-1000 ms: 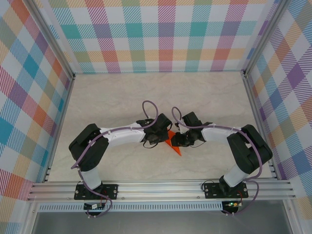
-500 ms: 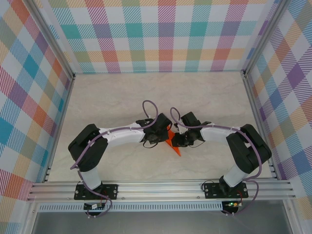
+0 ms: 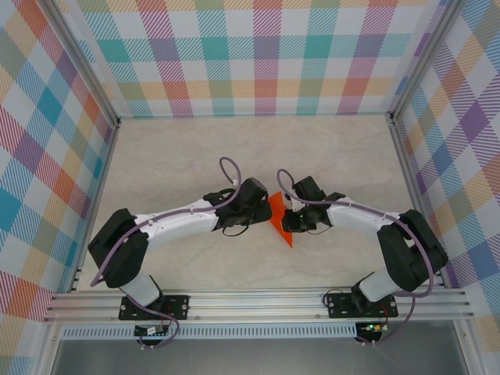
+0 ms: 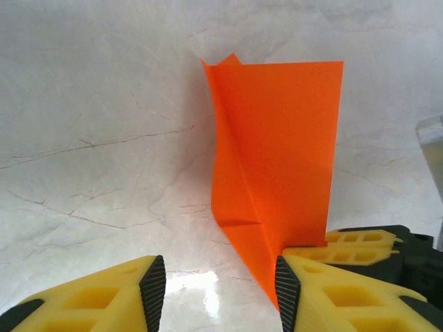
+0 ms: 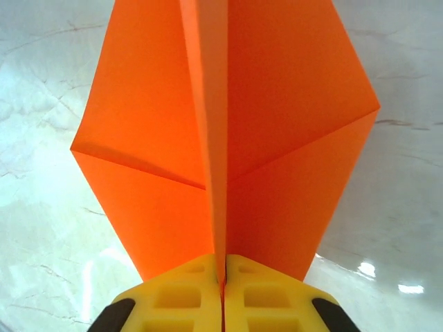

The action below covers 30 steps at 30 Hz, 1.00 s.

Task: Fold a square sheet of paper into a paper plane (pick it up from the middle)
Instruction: Turn over a paper plane at the center of the table.

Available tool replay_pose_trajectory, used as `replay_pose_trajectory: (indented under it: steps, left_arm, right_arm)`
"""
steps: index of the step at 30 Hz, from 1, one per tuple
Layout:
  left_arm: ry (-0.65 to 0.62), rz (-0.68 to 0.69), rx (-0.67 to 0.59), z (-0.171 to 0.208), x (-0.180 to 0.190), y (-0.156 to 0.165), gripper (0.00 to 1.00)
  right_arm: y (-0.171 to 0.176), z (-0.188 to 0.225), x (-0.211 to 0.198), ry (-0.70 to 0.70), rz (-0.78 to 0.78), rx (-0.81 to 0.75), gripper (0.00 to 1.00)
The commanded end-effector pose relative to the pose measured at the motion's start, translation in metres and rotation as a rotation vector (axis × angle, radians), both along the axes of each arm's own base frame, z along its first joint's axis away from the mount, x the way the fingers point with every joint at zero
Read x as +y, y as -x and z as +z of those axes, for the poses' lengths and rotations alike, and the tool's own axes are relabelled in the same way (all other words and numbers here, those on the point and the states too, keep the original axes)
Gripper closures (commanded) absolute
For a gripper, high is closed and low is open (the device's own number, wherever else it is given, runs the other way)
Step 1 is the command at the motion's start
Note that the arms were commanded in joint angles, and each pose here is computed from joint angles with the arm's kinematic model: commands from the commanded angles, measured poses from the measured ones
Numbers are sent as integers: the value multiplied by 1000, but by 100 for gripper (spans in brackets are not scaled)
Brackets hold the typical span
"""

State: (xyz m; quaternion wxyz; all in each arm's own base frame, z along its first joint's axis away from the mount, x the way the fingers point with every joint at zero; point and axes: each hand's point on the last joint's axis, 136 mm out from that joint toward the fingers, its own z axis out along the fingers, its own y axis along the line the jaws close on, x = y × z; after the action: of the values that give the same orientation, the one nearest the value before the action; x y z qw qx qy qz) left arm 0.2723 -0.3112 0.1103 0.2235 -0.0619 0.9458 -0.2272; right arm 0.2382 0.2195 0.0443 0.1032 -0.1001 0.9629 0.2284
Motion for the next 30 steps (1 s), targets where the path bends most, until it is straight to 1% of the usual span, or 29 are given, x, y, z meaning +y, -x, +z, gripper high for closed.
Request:
replay_pose_trajectory:
  steps: [1,5,7,9,13,16,23,30]
  left_arm:
    - [-3,45,-67,20,23,-1,48]
    - [-14,124,-91,21,52,3,42]
    - [-3,156,-89,19,64,5,40]
    - [3,181,-83,16,74,7,40]
    - [16,219,-74,12,89,11,38]
    - [19,224,-70,12,95,15,38]
    - [21,239,-66,11,103,20,37]
    - [25,235,-59,8,102,19,36]
  right_arm:
    - [-9,17,-11,95,-68,-49,94]
    - [-18,26,-22,236,-125,-88,96]
    - [-22,26,-28,325,-175,-75,95]
    - [-25,23,-26,371,-202,-64,93]
    - [-32,14,-2,344,-202,-26,92]
    - [-37,7,10,357,-205,-5,91]
    - [-46,-5,18,378,-242,12,88]
    - [-42,-28,19,394,-242,59,84]
